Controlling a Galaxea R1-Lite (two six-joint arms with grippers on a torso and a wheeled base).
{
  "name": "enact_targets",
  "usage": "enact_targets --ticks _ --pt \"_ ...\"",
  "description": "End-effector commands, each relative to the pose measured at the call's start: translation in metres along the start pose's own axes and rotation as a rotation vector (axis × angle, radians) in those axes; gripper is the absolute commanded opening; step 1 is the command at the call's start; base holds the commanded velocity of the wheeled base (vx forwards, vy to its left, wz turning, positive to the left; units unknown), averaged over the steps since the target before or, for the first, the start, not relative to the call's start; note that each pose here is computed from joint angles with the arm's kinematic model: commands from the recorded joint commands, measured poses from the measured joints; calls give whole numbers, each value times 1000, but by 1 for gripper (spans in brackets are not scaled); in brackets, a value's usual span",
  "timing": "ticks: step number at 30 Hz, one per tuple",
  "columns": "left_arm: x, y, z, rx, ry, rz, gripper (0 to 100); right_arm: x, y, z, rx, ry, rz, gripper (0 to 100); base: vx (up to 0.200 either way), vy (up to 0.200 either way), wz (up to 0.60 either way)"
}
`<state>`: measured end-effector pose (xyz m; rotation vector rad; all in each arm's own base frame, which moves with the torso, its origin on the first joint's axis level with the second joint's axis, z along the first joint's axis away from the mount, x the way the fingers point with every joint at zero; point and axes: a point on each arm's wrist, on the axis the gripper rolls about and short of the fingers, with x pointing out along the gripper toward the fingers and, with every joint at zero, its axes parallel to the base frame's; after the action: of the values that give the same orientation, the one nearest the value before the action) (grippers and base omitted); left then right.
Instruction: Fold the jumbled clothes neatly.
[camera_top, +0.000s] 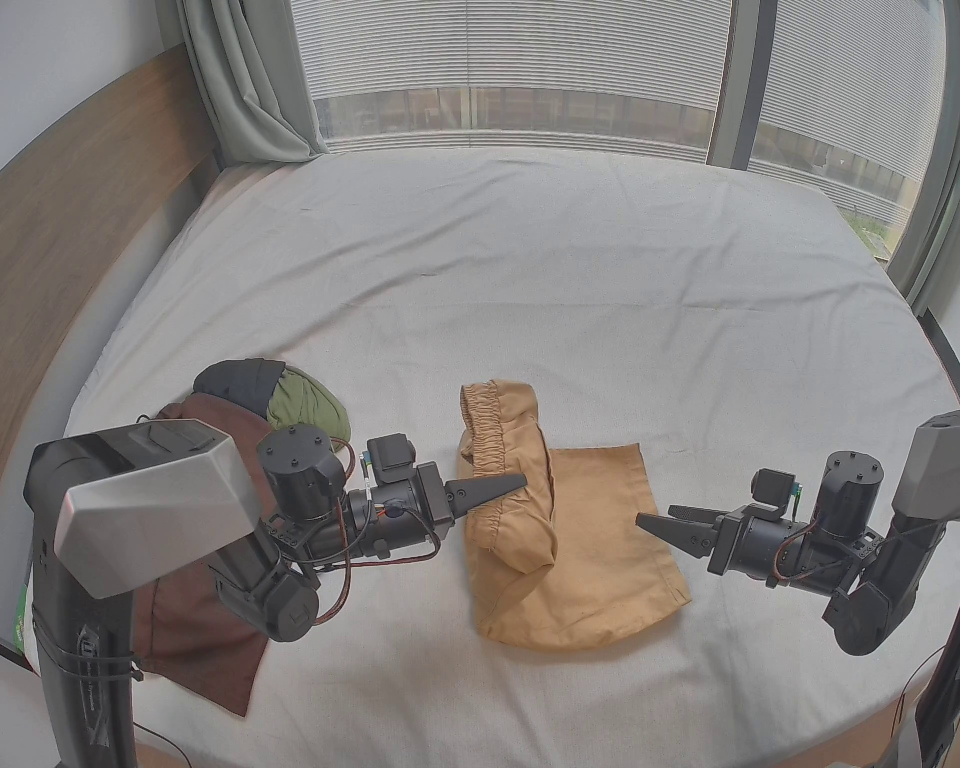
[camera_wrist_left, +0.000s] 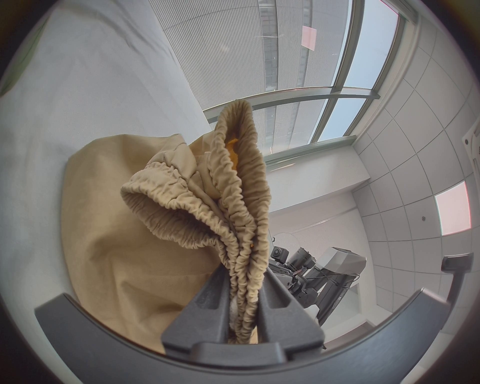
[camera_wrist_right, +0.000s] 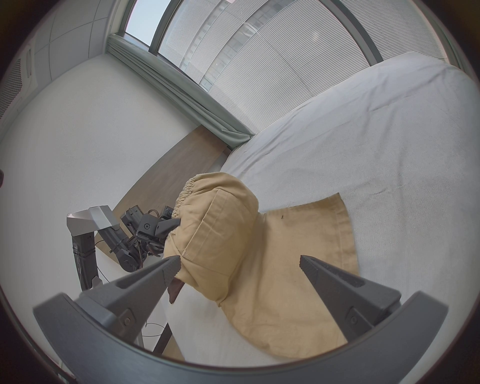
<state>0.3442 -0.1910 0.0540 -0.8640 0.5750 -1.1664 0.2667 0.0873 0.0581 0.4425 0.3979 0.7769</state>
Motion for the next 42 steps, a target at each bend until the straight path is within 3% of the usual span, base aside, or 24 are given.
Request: enact_targets --ticks 1,17,33,34,42 --pt "9 -2 -5 -17 19 -17 0 0 1 3 -8 -13 4 100 0 0 0" --pt "44 18 -36 -48 97 -47 0 -1 1 15 -5 -57 9 100 0 0 0" --pt "61 34 -48 -61 71 -22 0 0 1 14 -3 -54 9 100 0 0 0" --pt "61 34 -48 -59 71 -22 100 0 2 14 -4 -55 10 100 0 0 0" --pt "62 38 -48 -50 68 -21 100 0 1 14 -3 -52 10 100 0 0 0"
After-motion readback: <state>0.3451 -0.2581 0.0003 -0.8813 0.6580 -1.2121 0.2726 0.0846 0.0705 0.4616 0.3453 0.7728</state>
